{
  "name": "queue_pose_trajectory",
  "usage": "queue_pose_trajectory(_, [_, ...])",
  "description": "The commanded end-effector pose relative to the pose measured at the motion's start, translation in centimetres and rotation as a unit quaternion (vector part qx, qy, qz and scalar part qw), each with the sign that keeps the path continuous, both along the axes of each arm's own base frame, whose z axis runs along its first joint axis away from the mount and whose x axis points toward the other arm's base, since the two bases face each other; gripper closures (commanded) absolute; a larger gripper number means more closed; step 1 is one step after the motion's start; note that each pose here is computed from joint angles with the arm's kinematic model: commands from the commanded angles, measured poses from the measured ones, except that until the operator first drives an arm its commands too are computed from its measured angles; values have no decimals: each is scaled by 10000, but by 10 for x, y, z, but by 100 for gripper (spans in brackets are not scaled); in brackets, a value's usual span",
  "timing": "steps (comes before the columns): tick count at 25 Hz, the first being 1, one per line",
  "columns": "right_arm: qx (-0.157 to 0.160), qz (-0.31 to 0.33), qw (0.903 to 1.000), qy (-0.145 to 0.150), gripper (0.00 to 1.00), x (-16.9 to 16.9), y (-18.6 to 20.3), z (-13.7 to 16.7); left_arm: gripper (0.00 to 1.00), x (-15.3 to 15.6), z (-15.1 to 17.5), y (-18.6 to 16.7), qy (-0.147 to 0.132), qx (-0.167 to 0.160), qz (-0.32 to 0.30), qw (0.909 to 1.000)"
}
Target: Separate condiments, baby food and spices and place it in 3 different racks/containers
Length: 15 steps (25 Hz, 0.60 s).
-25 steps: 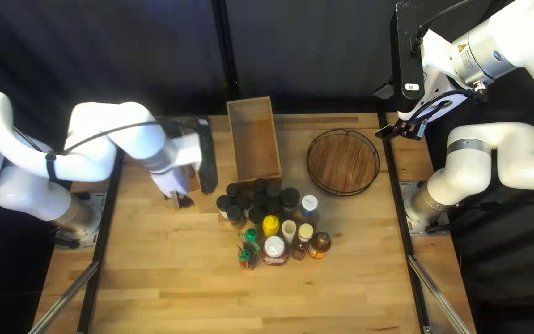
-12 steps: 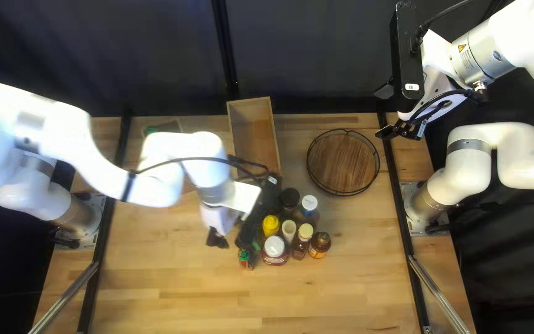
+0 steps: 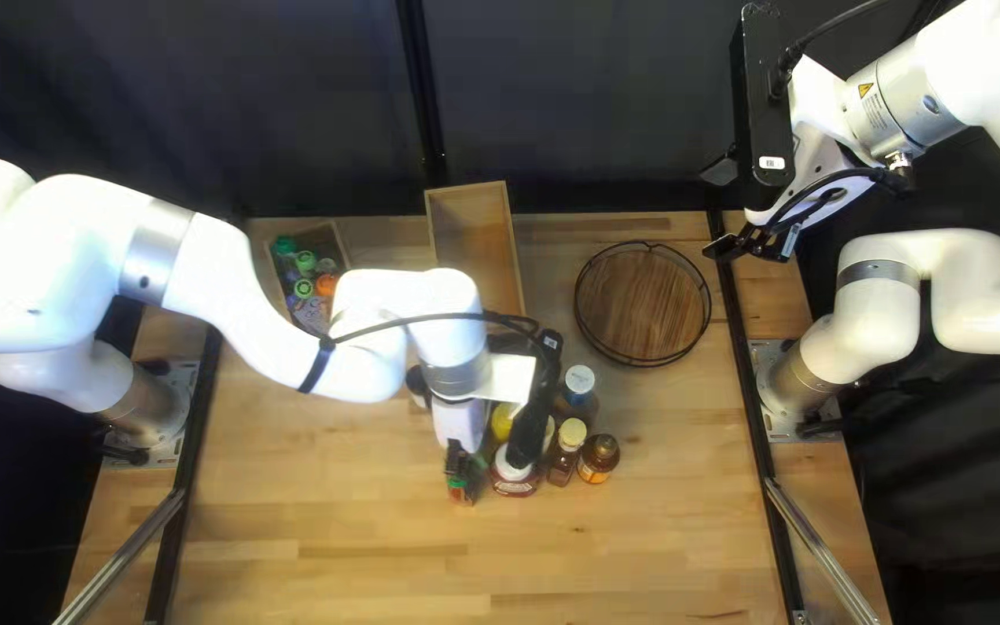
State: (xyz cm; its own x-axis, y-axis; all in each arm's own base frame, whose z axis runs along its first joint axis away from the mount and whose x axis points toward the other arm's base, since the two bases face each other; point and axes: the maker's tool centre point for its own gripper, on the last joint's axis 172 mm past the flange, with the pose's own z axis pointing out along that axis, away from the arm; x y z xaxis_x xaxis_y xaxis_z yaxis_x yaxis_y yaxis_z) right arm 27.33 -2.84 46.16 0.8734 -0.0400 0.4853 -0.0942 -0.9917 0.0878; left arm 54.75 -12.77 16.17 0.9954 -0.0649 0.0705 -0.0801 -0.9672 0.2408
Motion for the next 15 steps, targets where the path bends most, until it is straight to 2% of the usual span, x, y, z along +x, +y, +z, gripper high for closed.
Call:
queue_pose_trajectory(1, [0, 0, 10000, 0, 0, 0, 0, 0, 0, -3, -6, 0, 118, 42, 187, 9997])
queue_pose_trajectory(4, [0, 0, 10000, 0, 0, 0, 0, 0, 0, -3, -11, 3, 204, 99, 283, 9993])
queue_pose_trajectory(5, [0, 0, 10000, 0, 0, 0, 0, 0, 5, -3, -12, 4, 240, 122, 328, 9991])
queue_pose_trajectory(6, [0, 0, 10000, 0, 0, 0, 0, 0, 21, -3, -12, 5, 259, 138, 365, 9989])
queue_pose_trajectory(7, [0, 0, 10000, 0, 0, 0, 0, 0, 69, -2, -12, 5, 268, 146, 385, 9988])
queue_pose_trajectory(8, [0, 0, 10000, 0, 0, 0, 0, 0, 98, -2, -12, 5, 283, 162, 423, 9986])
queue_pose_trajectory(15, [0, 0, 10000, 0, 0, 0, 0, 0, 100, -2, -6, 6, 305, 210, 500, 9981])
